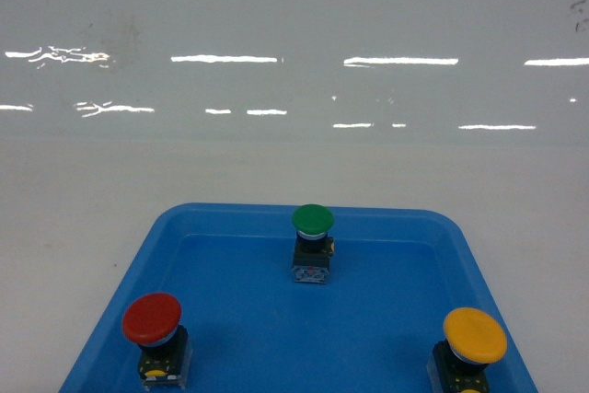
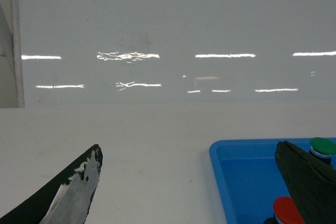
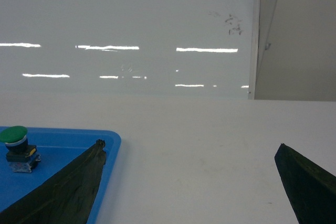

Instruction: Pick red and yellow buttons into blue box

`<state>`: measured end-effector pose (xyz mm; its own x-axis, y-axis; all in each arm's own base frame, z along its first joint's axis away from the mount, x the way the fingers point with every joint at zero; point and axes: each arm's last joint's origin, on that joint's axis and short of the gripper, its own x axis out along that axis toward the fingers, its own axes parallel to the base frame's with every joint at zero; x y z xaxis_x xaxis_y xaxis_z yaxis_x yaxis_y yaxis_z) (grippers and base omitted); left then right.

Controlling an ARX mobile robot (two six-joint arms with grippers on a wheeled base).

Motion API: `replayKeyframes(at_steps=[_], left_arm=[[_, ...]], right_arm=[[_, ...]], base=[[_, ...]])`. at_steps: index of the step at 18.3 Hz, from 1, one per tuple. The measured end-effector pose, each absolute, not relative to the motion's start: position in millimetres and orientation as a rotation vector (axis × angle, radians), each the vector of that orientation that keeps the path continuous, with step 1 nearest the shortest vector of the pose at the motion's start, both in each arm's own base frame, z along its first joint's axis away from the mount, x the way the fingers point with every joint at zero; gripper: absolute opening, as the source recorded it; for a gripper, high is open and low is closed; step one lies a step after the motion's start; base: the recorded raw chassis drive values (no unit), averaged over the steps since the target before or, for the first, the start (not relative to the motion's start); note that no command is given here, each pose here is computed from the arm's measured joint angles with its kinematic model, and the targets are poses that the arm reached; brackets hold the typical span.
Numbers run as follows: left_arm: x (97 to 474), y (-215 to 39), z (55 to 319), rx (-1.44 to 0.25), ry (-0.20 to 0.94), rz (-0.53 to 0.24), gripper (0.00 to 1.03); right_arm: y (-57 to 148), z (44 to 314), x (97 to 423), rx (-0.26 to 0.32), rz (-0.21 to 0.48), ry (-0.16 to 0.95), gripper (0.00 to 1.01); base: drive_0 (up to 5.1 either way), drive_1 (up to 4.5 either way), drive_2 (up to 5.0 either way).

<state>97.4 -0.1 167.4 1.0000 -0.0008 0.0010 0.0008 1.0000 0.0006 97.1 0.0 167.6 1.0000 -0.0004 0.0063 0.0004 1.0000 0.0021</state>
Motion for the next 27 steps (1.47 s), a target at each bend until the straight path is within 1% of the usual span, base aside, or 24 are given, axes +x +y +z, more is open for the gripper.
replayKeyframes(at_steps=[15,16,17,18,19,20,22,23,26,27], left_arm=[[97,0,167,0.001,-0.001,-0.001,0.98],[97,0,167,-0.003,-0.001,-0.006,0.98],[97,0,168,-0.004,-0.004,-0.021,0.98],[97,0,168,-0.004,-0.009,-0.018,0.98],[98,-1,170,-0.003,-0.028,-0.024,0.98],[100,-2,171,-0.004,-0.035,-0.025,0.98],[108,-7,174,-0.003,-0.02,-0.053,0.98],[113,-11,179,-0.002,-0.016,-0.076,0.98],[130,-24,200,0.003,-0.013,-0.14,0.98],[137,-28,201,0.01,0.029,-0.149,0.98]], right_arm=[[0,168,97,0.002,-0.001,-0.007,0.98],[1,169,97,-0.008,-0.007,-0.022,0.98],[2,171,97,-0.02,0.005,-0.038,0.98],[4,171,99,-0.037,0.013,-0.038,0.98],[7,171,102,-0.041,0.038,-0.033,0.98],[11,171,105,-0.046,0.053,-0.018,0.98],[18,170,115,-0.05,0.084,0.025,0.98],[22,174,120,-0.051,0.094,0.04,0.98],[36,195,139,-0.053,0.173,0.071,0.98],[40,197,146,-0.054,0.186,0.083,0.98]], base=[[0.0,0.0,0.0],[0.0,0.0,0.0],[0.0,0.0,0.0],[0.0,0.0,0.0],[0.0,0.0,0.0],[0.0,0.0,0.0],[0.0,0.0,0.0],[0.0,0.0,0.0],[0.0,0.0,0.0],[0.0,0.0,0.0]])
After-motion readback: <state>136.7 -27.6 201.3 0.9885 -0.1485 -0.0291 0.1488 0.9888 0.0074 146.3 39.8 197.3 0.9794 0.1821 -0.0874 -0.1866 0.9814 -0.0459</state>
